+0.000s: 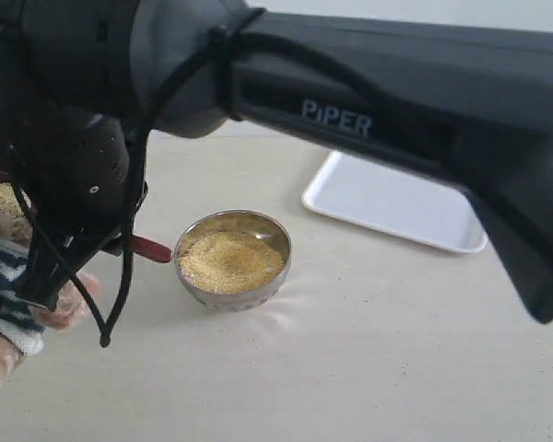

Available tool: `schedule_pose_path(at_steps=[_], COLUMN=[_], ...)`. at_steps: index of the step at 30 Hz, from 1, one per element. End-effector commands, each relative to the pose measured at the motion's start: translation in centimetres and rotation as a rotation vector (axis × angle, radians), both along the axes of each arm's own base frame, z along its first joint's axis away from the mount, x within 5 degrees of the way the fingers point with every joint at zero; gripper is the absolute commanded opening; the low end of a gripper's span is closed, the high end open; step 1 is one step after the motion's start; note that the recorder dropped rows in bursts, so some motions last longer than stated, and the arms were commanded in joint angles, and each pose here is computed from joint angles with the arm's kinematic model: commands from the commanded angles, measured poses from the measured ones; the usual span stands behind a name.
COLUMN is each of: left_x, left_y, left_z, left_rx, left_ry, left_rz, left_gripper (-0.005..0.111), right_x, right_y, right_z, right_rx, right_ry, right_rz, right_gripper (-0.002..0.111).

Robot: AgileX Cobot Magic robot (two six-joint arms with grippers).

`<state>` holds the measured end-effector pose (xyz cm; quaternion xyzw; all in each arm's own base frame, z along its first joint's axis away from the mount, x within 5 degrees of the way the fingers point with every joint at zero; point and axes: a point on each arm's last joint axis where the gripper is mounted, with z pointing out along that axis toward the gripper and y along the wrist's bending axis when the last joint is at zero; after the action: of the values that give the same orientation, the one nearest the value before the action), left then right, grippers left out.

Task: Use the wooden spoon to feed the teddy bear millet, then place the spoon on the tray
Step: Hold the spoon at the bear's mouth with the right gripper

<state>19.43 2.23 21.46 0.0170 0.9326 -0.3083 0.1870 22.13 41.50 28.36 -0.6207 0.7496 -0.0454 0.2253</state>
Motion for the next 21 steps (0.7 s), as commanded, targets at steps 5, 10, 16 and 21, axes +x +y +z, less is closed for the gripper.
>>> schedule_pose_path(at_steps=[5,10,16,21], left_x=[0.0,0.0,0.0,0.0], left_y=[-0.1,-0.1,-0.1,-0.1], left_z=[0.5,0.5,0.5,0.5], left_rx=[-0.012,-0.012,-0.012,-0.012], left_ry=[-0.02,-0.02,-0.02,-0.02], left_rz=[0.008,0.008,0.008,0.008], left_gripper=[0.007,0.007,0.007,0.007], right_x=[-1.7,-2.0,-1.5,-1.2], right_y=[1.4,1.5,0.9,0.8], right_z=[0.8,-0.6,-2.1,-1.7], right_rx=[-0.127,-0.204,-0.28,-0.286], right_ry=[-0.307,-0.362,-0.433,-0.491], right_rz=[0.084,0.107,0.079,0.065], right_gripper=[0.003,0.003,0.003,0.003])
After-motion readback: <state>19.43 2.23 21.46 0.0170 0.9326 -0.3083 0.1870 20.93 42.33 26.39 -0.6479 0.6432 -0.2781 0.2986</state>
